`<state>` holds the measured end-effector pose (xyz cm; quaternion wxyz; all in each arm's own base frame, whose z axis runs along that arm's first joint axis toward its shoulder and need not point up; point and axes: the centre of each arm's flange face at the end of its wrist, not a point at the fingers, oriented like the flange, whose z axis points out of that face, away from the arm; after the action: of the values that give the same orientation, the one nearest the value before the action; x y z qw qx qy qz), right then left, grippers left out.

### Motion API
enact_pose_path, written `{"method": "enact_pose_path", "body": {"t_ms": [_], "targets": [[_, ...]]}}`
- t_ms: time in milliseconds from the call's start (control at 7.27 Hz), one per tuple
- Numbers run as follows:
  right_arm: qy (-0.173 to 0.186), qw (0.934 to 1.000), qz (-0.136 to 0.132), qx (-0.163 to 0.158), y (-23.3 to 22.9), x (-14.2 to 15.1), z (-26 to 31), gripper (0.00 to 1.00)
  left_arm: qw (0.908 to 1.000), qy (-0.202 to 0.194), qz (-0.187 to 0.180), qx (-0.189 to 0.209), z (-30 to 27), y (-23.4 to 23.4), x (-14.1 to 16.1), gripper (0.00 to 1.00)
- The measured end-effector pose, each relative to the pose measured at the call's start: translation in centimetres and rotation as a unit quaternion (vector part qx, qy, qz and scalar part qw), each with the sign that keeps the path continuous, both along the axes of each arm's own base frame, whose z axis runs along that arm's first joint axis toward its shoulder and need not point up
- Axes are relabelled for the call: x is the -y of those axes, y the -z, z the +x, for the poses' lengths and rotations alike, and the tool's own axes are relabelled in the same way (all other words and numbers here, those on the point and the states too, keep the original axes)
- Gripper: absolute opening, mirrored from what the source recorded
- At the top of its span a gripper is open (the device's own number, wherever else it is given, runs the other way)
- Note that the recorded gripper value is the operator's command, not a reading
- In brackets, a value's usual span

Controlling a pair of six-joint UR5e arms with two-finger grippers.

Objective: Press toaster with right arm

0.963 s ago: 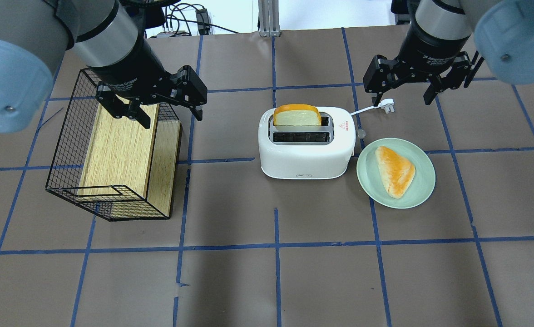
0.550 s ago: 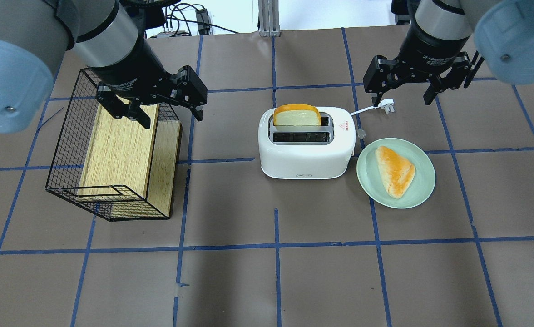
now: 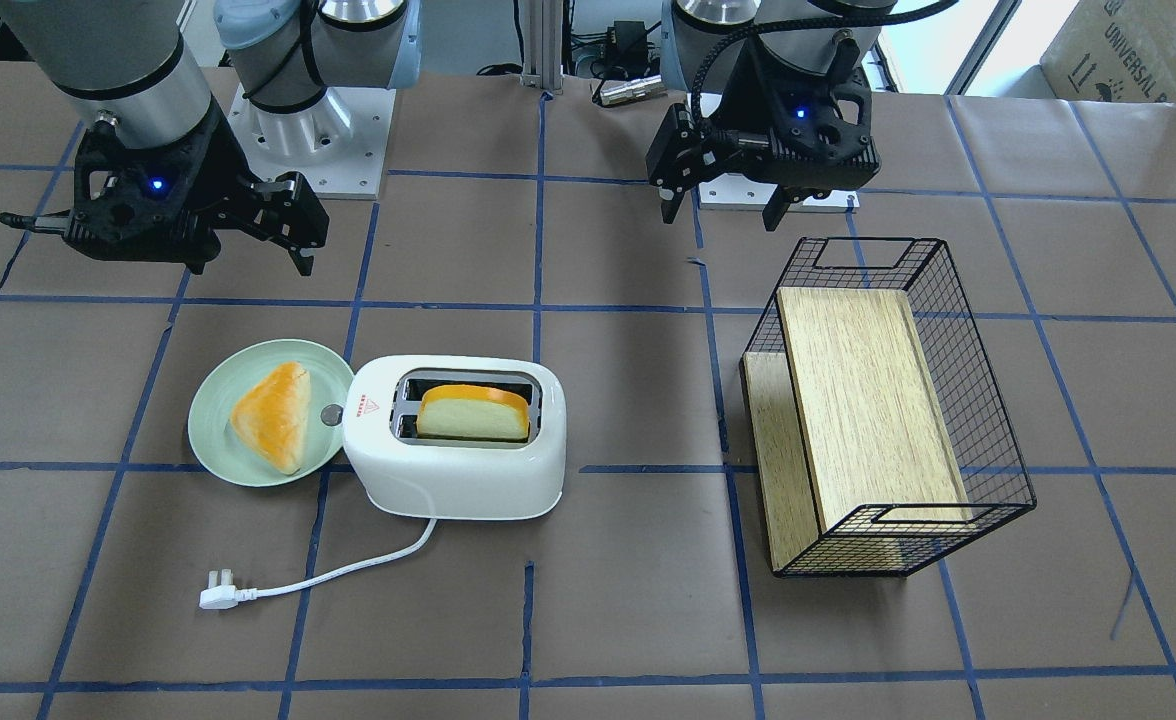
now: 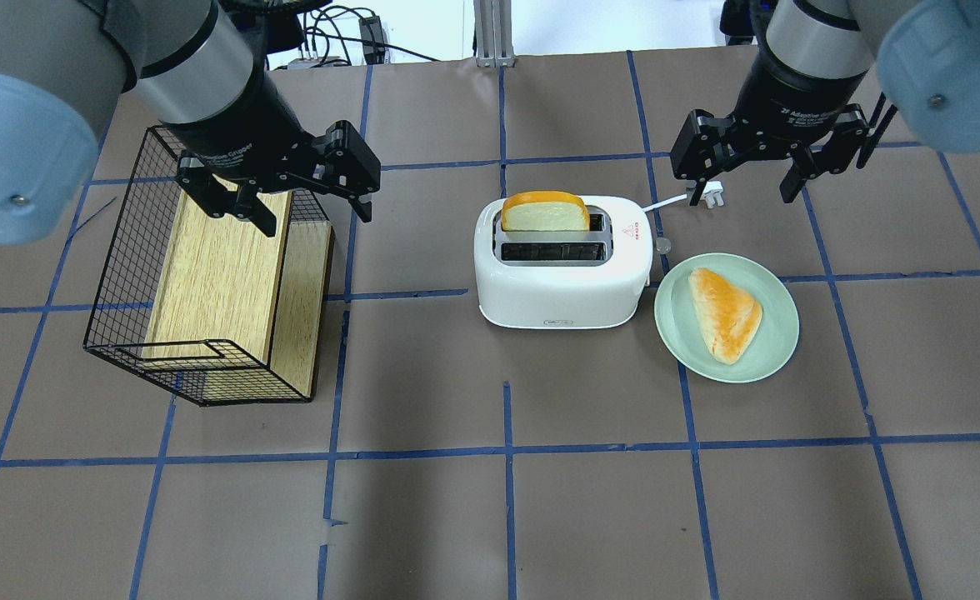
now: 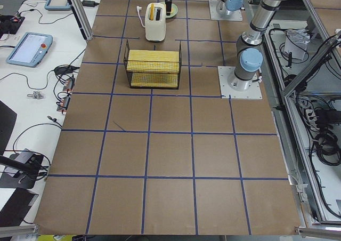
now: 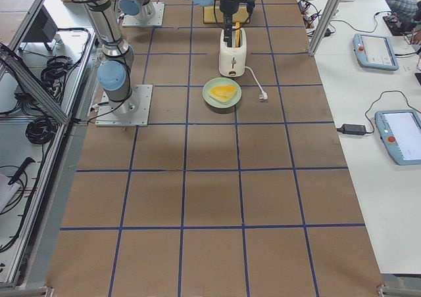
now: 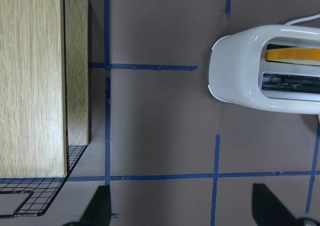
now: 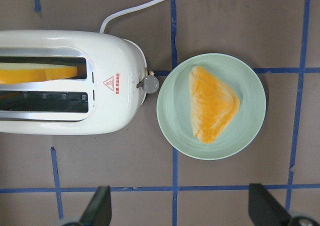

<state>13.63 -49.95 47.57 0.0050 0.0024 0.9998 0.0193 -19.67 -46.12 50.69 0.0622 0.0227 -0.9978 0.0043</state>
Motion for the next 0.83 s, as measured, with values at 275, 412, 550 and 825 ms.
{"method": "enact_pose_path", "body": {"t_ms": [275,412,550,825], "targets": [[-0.004,1.0000,-0.001,0.000,0.09,0.10,0.08,0.31,1.0000,0.000,0.000,0.000,0.00,0.00,0.00,1.00],[-0.018,0.9998,-0.006,0.002,-0.13,0.22,0.13,0.24,1.0000,0.000,0.000,0.000,0.00,0.00,0.00,1.00],[-0.060,0.9981,-0.014,0.005,-0.42,0.40,0.22,0.21,1.0000,0.000,0.000,0.000,0.00,0.00,0.00,1.00],[-0.186,0.9823,-0.024,0.009,-0.60,0.68,0.32,0.16,1.0000,0.000,0.000,0.000,0.00,0.00,0.00,1.00]]}}
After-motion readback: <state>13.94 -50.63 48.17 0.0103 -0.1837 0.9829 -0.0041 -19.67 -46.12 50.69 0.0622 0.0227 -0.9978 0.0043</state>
